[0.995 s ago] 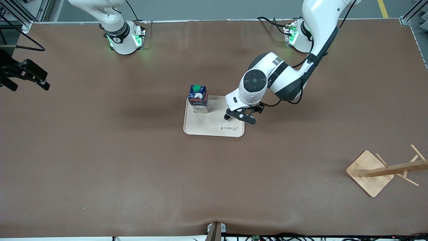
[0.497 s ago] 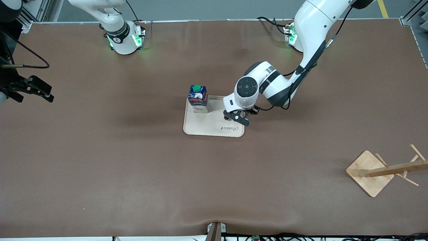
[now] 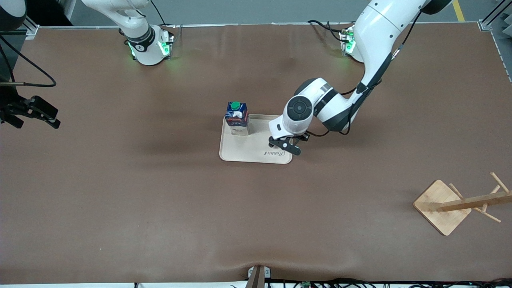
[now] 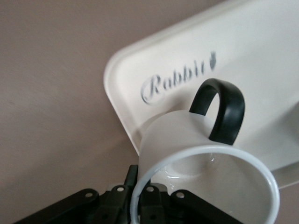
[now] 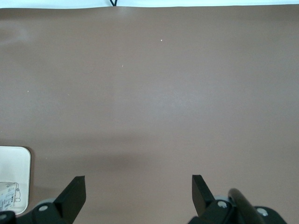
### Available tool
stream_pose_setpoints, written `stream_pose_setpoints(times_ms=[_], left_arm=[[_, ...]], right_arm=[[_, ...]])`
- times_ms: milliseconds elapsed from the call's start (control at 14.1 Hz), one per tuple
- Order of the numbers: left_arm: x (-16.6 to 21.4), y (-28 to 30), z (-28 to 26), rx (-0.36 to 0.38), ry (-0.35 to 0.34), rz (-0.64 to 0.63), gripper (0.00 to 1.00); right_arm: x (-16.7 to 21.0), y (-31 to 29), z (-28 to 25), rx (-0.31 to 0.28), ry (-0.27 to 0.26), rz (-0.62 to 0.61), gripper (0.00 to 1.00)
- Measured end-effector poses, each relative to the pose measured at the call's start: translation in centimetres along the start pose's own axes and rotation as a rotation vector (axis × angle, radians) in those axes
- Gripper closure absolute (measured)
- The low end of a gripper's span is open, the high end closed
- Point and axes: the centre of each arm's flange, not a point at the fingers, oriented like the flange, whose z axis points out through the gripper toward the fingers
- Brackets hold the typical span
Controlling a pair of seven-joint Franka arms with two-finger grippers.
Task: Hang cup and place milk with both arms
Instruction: 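Lift the white mug and carry it toward the wooden mug stand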
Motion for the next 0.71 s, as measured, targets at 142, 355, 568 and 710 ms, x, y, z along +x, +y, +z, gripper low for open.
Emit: stream_pose_setpoints(times_ms=[142, 355, 568, 710], left_arm=[[1.2, -1.7, -3.9, 0.001, 0.061, -0.032, 0.95], [1.6, -5.5, -11.4, 0.04, 0.08, -0.097, 0.95], [0.4, -11.1, -18.9, 0.051, 0.129, -0.19, 0.95], [-1.5, -16.2, -22.8, 0.054, 0.141, -0.212, 0.95]], right_arm=[[0.1, 0.0, -0.1, 0.0, 0.004, 0.0, 0.0], [0.2, -0.8, -0.8, 0.002, 0.022, -0.014, 0.0], [0.3, -2.2, -0.4, 0.006, 0.006, -0.033, 0.0], [0.7, -1.7, 0.9, 0.004, -0.016, -0.02, 0.0]])
